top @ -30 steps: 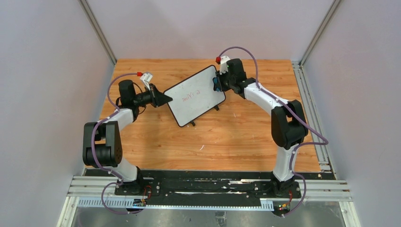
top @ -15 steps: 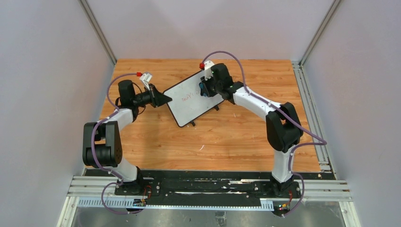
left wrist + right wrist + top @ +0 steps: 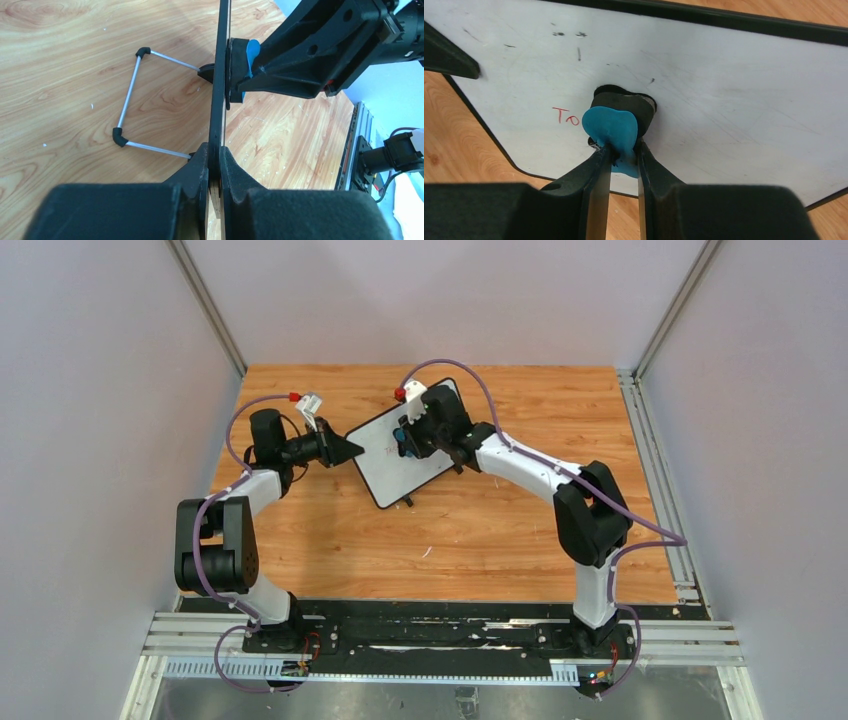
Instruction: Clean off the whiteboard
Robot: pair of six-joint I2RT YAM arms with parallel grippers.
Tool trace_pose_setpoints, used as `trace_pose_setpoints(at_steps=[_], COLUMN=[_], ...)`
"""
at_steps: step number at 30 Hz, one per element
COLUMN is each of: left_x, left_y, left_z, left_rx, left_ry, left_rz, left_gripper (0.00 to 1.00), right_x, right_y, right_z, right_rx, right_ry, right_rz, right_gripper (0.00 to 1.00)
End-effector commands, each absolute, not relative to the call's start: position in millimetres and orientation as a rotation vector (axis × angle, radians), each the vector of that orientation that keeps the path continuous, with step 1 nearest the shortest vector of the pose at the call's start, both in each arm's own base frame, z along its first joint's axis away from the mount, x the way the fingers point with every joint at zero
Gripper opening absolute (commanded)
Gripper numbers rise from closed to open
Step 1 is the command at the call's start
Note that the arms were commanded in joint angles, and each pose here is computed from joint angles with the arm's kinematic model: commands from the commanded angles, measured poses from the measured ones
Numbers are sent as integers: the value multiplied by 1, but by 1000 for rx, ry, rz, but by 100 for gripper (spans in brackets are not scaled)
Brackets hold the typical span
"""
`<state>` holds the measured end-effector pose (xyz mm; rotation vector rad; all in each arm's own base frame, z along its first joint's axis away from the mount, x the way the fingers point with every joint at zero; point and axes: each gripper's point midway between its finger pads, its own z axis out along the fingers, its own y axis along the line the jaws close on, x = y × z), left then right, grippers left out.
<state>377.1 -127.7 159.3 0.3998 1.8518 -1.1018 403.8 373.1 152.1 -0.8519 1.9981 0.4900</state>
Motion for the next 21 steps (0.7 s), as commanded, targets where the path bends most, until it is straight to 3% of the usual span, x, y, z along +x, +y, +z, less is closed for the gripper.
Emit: trace_pose_setpoints(at_steps=[1, 11, 21], left_x=[383, 384, 384], left_y=[-119, -120, -120], left_z=[143, 144, 144], left_rx=[401, 401, 400], left_ry=[1887, 1887, 1888], left_rz=[-1003, -1006, -1009], left_gripper=[0, 0, 0], right_x=[437, 473, 449], right_y=[339, 267, 312], right_z=[134, 123, 129], right_rx=[-772, -613, -689], right_ry=[2044, 2100, 2074], right_rz=[410, 330, 424], right_gripper=[1, 1, 1])
